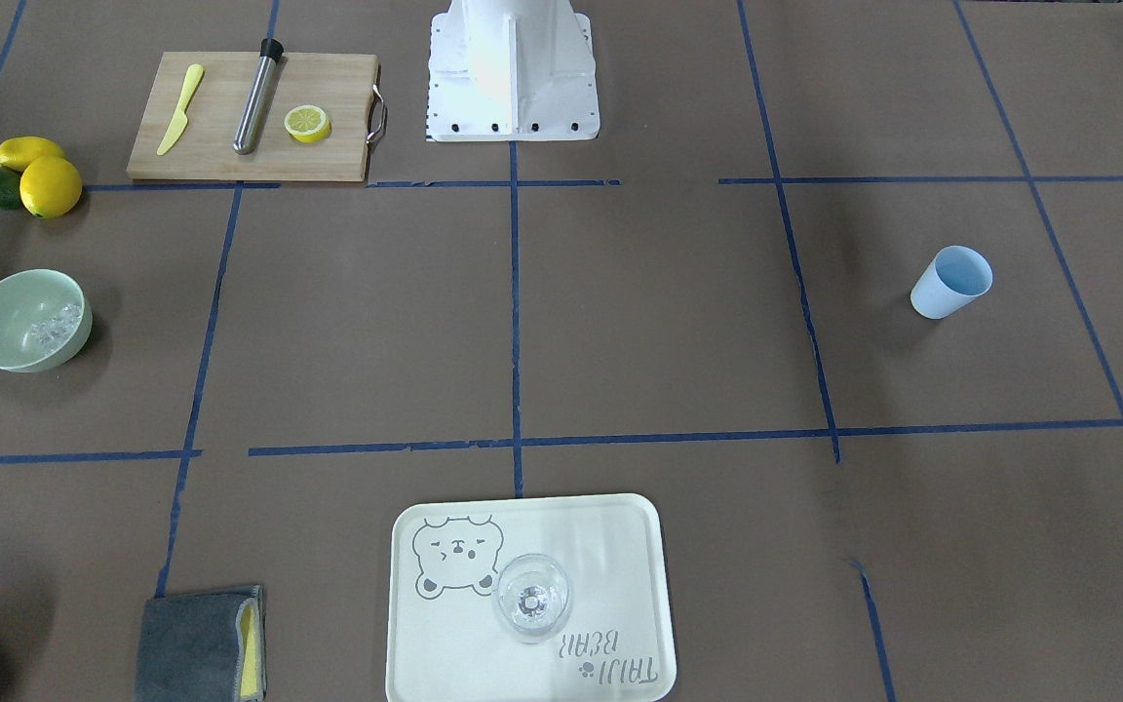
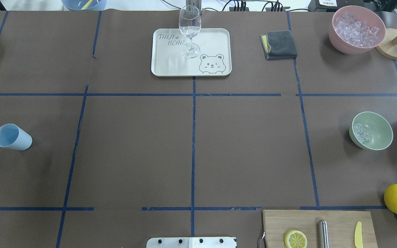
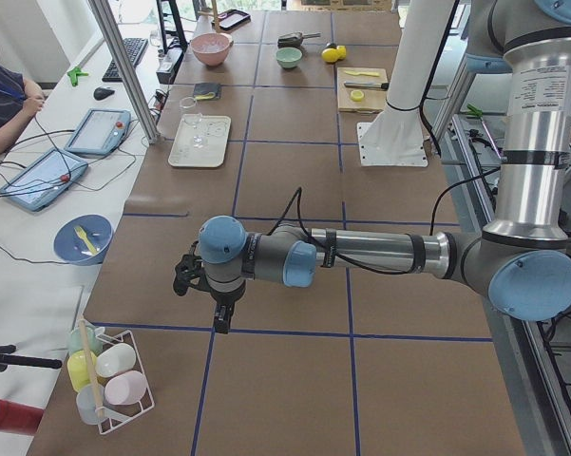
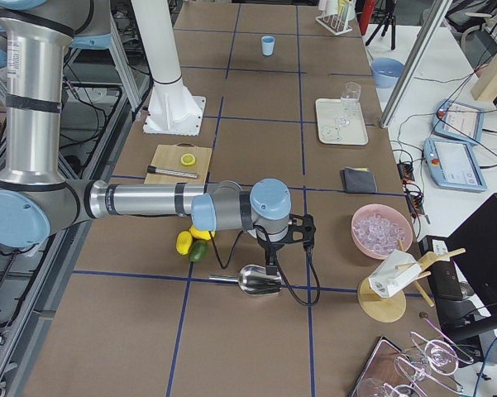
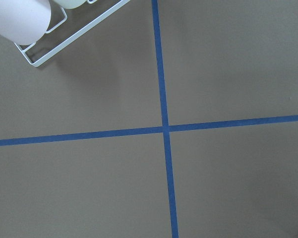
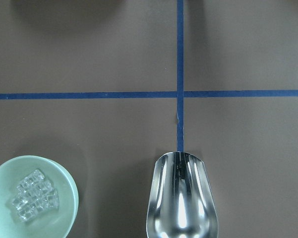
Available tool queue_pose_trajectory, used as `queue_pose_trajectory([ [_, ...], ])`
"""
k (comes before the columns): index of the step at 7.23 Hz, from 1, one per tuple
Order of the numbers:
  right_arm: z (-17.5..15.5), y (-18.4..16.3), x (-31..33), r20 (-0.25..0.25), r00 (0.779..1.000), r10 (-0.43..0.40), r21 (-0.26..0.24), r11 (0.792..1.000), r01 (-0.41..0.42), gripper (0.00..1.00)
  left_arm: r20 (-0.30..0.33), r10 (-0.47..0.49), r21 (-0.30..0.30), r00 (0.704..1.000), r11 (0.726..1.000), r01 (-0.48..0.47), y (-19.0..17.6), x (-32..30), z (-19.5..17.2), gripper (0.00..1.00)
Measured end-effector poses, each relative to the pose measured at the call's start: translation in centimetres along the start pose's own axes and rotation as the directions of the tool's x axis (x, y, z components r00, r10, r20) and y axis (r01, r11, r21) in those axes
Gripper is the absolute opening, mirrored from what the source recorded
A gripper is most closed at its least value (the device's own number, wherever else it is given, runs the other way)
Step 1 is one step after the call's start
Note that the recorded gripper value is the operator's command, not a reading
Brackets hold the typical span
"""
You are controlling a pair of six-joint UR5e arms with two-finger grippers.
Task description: Pour ice into bowl
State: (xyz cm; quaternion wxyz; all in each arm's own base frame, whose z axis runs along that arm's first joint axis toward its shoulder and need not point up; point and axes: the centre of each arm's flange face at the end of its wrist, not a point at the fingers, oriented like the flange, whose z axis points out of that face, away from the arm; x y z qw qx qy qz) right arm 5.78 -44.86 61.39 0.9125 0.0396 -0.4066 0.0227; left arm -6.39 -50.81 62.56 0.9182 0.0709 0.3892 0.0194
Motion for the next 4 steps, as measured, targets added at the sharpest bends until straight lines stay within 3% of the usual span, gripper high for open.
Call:
queue_pose_trajectory([
  [4,-0.12,-0.45,-0.15,-0.001,1.000,-0.003,0.004,1.000,0.003,1.00,-0.001,0.003,0.003,1.000,1.000,-0.003,-0.16,0.12,-0.10,1.00],
])
